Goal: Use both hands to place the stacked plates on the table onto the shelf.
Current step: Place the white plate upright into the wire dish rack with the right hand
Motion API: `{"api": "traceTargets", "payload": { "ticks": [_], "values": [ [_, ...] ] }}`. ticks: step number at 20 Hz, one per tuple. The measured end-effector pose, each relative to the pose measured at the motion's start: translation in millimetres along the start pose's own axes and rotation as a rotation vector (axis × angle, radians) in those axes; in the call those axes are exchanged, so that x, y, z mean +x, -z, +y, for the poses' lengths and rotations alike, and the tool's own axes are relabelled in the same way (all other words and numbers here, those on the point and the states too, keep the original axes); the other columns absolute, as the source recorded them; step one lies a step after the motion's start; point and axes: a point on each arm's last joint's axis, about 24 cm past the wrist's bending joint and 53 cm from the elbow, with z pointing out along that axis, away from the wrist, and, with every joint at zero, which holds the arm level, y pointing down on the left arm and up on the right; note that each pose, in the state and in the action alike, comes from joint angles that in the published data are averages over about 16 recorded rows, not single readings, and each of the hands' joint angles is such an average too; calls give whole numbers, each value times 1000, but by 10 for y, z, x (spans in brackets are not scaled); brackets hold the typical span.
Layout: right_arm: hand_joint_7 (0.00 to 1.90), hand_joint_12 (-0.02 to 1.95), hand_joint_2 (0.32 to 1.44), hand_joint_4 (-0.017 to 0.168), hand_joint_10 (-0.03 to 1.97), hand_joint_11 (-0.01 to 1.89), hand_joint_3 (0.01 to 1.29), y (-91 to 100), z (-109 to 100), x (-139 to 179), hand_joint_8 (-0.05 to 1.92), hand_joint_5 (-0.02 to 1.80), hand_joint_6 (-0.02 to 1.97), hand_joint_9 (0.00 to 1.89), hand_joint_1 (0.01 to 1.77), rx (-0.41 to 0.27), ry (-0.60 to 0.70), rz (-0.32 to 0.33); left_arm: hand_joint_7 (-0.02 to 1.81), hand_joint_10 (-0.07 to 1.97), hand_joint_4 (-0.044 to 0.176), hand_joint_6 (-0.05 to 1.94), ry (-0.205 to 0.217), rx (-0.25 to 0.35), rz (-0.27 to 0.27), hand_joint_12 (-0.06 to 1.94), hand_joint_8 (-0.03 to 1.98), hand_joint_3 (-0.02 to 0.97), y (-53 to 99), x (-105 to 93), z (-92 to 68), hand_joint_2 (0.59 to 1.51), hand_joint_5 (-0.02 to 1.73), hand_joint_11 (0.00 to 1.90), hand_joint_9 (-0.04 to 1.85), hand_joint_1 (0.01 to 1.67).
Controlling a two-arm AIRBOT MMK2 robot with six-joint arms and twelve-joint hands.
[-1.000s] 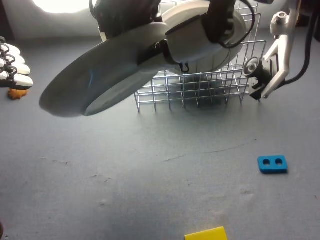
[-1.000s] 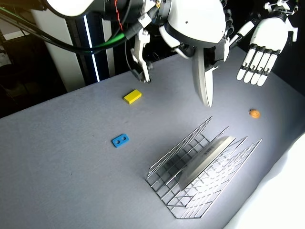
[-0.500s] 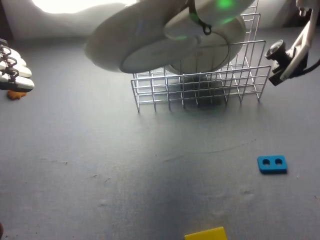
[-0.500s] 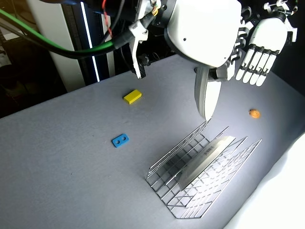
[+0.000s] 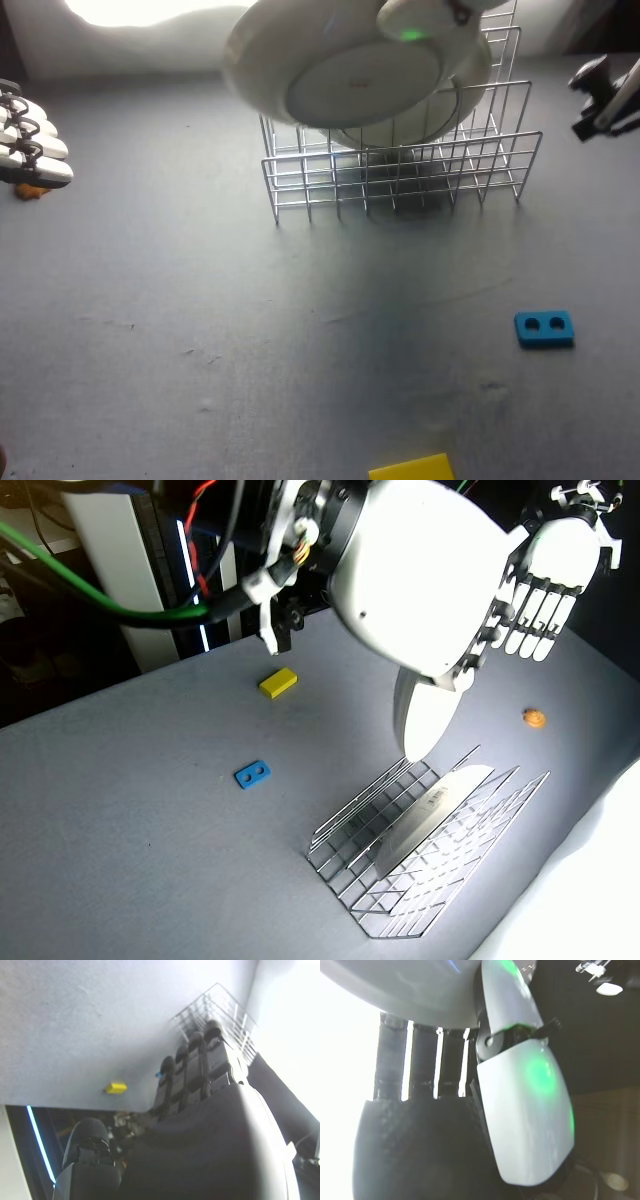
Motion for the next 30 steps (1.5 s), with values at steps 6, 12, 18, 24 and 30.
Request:
{"api": "traceTargets", "payload": {
  "ticks": [6,12,18,24,30],
  "values": [
    [986,1053,1041,-6,1055,840,18,-12,-235,-265,975,833,993,984,1383,55,-39,-48,60,14,0,8,-8,0,4,149,1,19,-17,9,-8,1194,72,23,53,19],
    [983,1062,1042,-6,1062,825,17,-63,-448,-410,981,828,993,974,1383,101,-49,-74,58,15,0,8,-14,0,8,122,1,19,-26,19,-16,1194,73,22,49,19],
    [981,1069,1043,-6,1065,813,17,-170,-581,-433,995,822,994,970,1383,128,-48,-76,59,15,0,8,-21,1,11,100,1,20,-35,26,-22,1194,74,22,43,19],
    [972,1080,1044,-6,1076,808,17,-299,-665,-378,1007,812,994,969,1383,138,-40,-64,58,16,0,8,-29,1,15,77,1,20,-41,34,-25,1194,74,22,39,19],
    [971,1080,1045,-8,1077,817,16,-397,-745,-289,1008,803,994,979,1382,139,-22,-46,53,16,0,9,-35,0,19,63,1,20,-44,43,-25,1194,70,22,35,19]
  ]
}}
